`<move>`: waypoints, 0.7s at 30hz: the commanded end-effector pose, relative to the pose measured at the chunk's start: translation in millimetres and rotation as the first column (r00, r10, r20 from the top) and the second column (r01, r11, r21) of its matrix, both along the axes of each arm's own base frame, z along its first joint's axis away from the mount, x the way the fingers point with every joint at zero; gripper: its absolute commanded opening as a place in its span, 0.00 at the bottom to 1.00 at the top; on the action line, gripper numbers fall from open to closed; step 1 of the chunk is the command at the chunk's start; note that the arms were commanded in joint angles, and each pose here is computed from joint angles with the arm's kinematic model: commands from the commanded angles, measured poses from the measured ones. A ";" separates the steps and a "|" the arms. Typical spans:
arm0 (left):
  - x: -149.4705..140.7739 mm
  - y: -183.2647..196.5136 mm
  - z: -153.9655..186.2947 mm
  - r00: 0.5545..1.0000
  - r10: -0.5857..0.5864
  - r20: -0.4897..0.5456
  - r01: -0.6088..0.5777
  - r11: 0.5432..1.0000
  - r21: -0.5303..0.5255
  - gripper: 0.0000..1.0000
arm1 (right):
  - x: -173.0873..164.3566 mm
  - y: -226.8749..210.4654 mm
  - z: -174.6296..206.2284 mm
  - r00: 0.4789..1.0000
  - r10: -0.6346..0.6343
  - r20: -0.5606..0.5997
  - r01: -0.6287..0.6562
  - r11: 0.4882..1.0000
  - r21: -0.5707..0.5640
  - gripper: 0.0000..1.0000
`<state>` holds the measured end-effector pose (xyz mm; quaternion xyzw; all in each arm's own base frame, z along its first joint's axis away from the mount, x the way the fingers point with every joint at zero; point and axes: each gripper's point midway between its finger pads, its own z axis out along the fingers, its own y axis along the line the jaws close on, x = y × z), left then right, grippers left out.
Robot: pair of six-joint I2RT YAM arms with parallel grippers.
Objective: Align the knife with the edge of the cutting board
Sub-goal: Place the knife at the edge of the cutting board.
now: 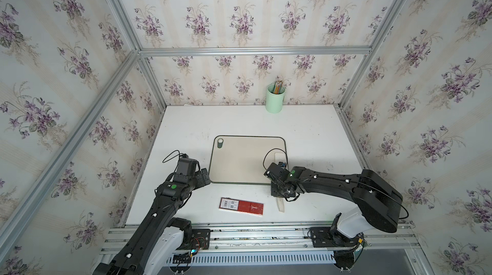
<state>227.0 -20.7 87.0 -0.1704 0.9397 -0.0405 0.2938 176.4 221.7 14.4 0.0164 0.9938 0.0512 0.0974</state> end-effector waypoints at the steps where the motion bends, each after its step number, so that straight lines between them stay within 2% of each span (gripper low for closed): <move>1: 1.2 0.5 2.2 1.000 0.003 0.007 -0.003 1.000 0.001 0.99 | 3.2 1.2 -2.8 1.000 -0.015 0.013 0.015 1.000 0.000 0.06; 11: 1.1 0.8 1.9 1.000 0.005 0.006 -0.005 1.000 0.001 0.99 | 3.4 3.0 -5.4 1.000 -0.019 0.009 0.019 1.000 0.005 0.10; 21: 1.0 1.3 1.3 1.000 0.007 0.004 -0.007 1.000 0.003 0.99 | 4.0 4.7 -6.9 1.000 -0.019 0.006 0.018 1.000 0.007 0.29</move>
